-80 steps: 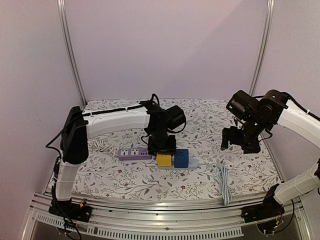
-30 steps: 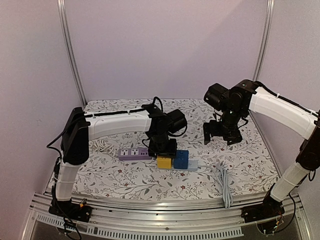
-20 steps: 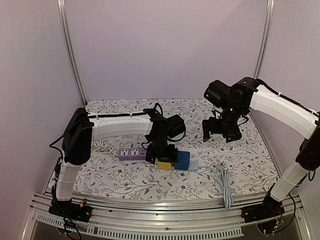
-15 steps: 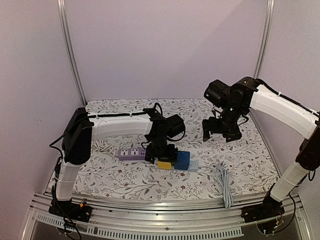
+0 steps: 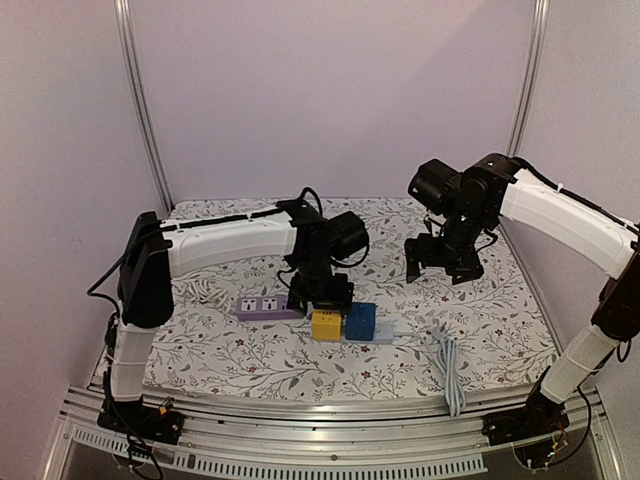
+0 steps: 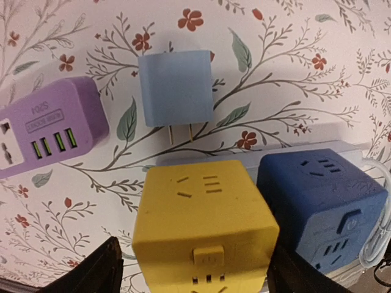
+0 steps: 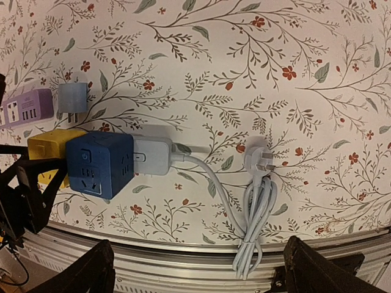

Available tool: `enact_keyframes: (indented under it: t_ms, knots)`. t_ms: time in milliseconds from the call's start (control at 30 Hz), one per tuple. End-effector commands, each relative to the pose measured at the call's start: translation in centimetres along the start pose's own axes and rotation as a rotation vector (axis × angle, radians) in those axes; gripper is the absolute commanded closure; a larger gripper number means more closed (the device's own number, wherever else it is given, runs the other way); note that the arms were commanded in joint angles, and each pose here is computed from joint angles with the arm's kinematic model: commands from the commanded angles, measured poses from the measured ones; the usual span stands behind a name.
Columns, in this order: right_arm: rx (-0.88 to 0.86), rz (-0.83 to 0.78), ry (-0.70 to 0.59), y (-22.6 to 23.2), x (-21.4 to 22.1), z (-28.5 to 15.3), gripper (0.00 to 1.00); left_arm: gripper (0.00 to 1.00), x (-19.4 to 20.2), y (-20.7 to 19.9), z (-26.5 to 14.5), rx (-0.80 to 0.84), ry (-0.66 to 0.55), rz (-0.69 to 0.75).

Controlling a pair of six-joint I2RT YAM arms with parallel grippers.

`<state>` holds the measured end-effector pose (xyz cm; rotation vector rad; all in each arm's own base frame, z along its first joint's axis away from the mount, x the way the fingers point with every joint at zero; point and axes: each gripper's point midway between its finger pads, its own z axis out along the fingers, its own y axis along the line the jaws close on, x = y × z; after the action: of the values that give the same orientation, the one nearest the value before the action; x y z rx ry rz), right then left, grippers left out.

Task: Insert the plug

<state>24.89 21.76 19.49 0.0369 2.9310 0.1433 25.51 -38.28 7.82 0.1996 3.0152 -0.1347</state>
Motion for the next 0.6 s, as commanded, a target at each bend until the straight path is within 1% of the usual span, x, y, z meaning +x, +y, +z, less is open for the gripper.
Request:
enact_keyframes:
  t_ms: [0,133,333,400,567]
  knots:
    - [0.023,0.01,0.026,-0.9,0.8,-0.3,0.05,0.2,-1.0,0.2,-3.9,0.068,-0.027,-0.03]
    - [0.011,0.016,0.038,-0.5,0.9,0.2,0.05,0.19,-1.0,0.7,-3.9,0.057,-0.026,-0.032]
    - [-0.01,0.018,0.056,0.0,1.1,0.9,0.05,0.2,-2.3,1.7,-7.4,0.096,-0.1,-0.047]
    - [-0.015,0.018,0.065,0.1,1.3,1.3,0.05,0.23,-2.4,2.4,-8.7,0.118,-0.118,-0.05]
    - [-0.013,0.02,0.073,-0.1,1.8,2.0,0.06,0.31,-1.3,2.6,-8.7,0.255,-0.102,0.029]
